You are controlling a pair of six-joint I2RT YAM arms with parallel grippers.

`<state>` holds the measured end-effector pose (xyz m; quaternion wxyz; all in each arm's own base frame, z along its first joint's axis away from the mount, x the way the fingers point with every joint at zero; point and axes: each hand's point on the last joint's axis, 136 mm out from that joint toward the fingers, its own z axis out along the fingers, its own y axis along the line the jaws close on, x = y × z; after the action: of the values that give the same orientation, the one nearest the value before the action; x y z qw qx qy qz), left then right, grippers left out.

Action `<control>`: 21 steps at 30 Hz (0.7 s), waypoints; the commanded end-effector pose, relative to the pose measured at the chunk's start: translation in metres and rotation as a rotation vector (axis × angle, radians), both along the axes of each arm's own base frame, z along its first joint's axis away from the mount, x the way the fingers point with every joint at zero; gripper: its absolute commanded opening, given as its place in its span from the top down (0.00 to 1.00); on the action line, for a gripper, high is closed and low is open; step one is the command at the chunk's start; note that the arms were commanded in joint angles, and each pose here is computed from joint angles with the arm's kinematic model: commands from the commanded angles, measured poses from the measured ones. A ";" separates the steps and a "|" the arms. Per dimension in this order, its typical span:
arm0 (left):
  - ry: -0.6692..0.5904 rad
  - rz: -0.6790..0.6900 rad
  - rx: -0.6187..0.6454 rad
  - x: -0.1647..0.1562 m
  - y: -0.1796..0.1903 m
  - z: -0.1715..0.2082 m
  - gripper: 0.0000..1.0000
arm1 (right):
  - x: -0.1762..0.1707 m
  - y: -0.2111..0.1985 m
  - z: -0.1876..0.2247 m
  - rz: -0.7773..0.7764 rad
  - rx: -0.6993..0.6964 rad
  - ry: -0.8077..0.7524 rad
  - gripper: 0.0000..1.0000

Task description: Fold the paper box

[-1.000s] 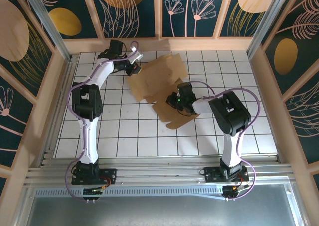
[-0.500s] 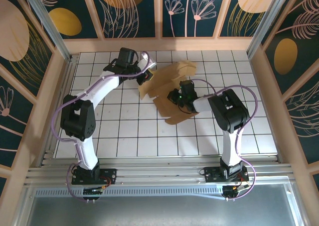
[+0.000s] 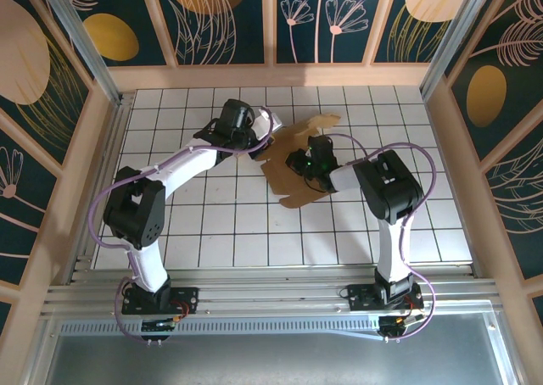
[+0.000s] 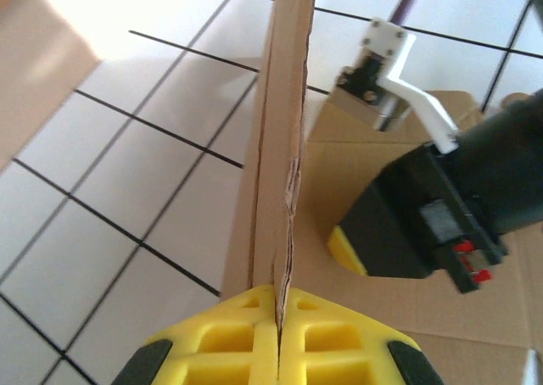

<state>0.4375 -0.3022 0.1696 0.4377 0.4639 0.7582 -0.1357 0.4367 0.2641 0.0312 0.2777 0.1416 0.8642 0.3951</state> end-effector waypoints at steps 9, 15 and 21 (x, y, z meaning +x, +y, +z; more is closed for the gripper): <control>-0.014 0.058 0.151 0.008 0.019 -0.035 1.00 | -0.020 -0.050 0.124 -0.160 0.163 -0.043 0.65; -0.027 0.046 0.158 0.007 0.017 -0.034 1.00 | -0.012 -0.055 0.184 -0.292 0.320 -0.023 0.43; -0.033 0.042 0.155 0.007 0.016 -0.032 1.00 | 0.008 -0.043 0.194 -0.327 0.415 0.037 0.39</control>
<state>0.4522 -0.2942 0.1736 0.4612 0.4711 0.7487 -0.0690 0.4338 0.2167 0.2295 0.3140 0.2955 0.7461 0.5073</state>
